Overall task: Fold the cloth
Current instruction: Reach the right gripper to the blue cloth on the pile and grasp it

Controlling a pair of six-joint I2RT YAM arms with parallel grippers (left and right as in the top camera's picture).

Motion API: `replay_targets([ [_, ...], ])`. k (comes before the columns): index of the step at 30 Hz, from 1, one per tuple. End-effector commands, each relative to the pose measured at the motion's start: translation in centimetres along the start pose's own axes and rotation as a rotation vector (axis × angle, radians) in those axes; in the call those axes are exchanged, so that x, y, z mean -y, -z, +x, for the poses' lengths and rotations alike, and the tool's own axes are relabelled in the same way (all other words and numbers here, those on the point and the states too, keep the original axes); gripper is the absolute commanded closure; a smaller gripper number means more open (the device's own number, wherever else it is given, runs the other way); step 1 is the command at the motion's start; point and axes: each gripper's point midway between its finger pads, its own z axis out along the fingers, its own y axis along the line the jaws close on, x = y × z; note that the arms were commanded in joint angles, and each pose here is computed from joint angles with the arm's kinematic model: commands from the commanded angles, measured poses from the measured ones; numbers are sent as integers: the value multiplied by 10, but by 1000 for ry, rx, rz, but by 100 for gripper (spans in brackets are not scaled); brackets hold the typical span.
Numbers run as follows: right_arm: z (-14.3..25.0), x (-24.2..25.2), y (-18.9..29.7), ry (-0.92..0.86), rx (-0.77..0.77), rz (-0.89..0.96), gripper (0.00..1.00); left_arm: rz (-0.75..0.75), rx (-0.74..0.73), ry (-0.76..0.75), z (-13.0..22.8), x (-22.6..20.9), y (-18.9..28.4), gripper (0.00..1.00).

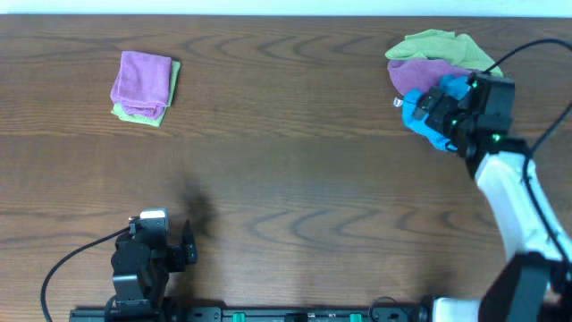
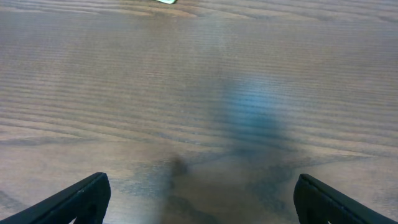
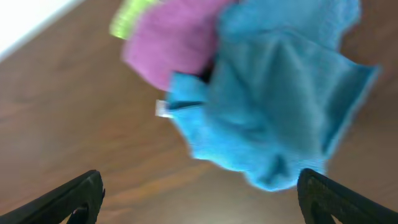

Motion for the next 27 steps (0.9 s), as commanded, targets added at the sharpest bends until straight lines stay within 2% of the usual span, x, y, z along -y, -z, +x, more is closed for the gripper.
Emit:
replay_targets([
  [1,-11,17,-10,69,10,71,1,-8,-13,10,5,-1,-2,5],
  [9,-7,25,-12,67,-3,105,1,-8,-13,10,5,-1,-2,5],
  [15,-42,46,-6,63,159,247,1,-8,-13,10,5,-1,-2,5],
  [19,-51,56,-10,57,206,307,1,-8,-13,10,5,-1,-2,5],
  [25,-14,67,-62,70,71,313,2,-8,-13,10,5,-1,-2,5],
  [27,-2,73,-72,73,34,327,6,-8,-13,10,5,-1,-2,5],
])
